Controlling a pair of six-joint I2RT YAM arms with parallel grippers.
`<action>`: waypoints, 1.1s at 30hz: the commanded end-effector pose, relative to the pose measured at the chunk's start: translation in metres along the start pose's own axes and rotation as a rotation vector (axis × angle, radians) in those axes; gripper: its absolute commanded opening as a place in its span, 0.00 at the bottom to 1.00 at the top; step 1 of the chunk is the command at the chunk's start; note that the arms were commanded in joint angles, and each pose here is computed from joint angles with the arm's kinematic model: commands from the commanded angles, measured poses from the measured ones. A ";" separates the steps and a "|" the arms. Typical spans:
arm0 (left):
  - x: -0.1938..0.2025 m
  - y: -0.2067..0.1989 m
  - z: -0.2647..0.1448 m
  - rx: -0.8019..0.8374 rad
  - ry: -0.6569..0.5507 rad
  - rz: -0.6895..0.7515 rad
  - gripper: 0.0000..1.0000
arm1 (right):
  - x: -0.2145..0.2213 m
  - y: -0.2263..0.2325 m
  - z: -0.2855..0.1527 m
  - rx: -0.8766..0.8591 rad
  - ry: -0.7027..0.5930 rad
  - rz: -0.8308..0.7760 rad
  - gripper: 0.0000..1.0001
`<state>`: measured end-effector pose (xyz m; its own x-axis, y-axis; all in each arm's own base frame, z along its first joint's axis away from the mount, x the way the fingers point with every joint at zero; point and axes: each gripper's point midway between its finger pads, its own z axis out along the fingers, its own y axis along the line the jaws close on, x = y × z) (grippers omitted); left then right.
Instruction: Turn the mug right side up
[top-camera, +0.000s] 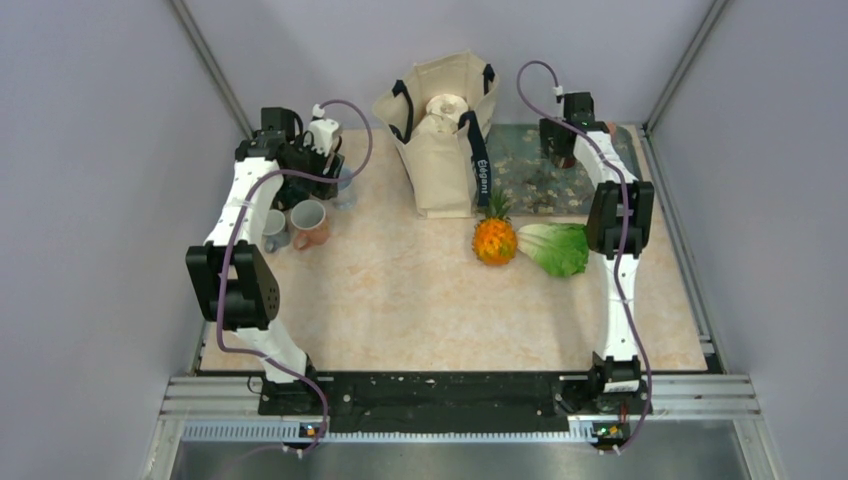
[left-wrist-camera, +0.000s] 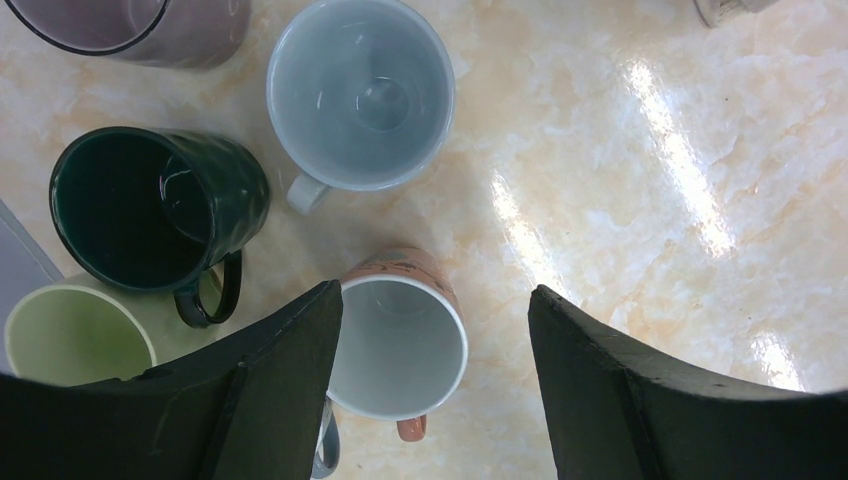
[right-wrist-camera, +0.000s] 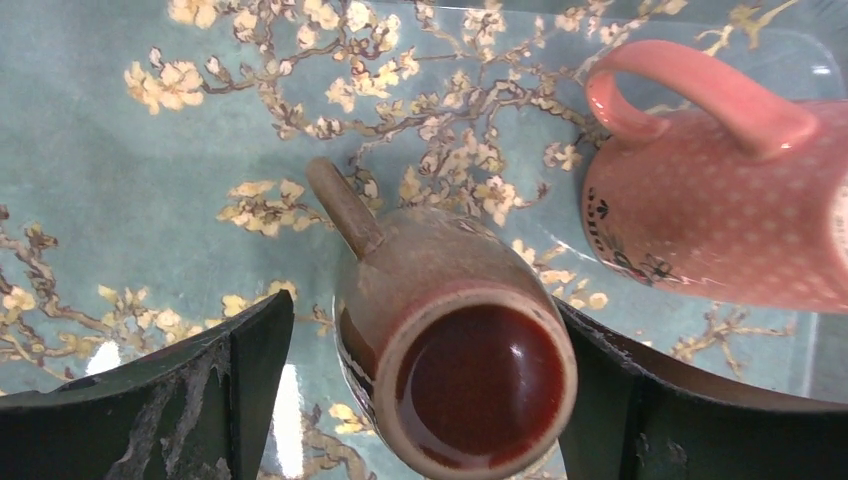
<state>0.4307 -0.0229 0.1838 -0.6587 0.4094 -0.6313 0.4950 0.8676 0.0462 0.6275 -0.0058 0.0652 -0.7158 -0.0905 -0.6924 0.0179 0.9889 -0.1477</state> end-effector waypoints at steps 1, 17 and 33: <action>-0.010 0.003 -0.014 -0.015 -0.031 0.018 0.74 | -0.027 -0.003 0.005 -0.036 -0.114 0.077 0.83; -0.032 -0.023 -0.038 0.100 -0.099 -0.023 0.73 | -0.073 0.002 -0.085 -0.151 -0.301 0.216 0.00; -0.160 -0.157 -0.179 0.635 -0.542 -0.060 0.81 | -0.129 0.100 -0.394 -0.910 -0.853 0.548 0.00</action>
<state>0.4053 -0.1198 0.3337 -0.5595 0.0946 -0.8234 0.6276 0.6972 -0.3463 0.5017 0.0926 0.3067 -0.2379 0.4443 -0.8637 -0.2249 0.8399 0.4940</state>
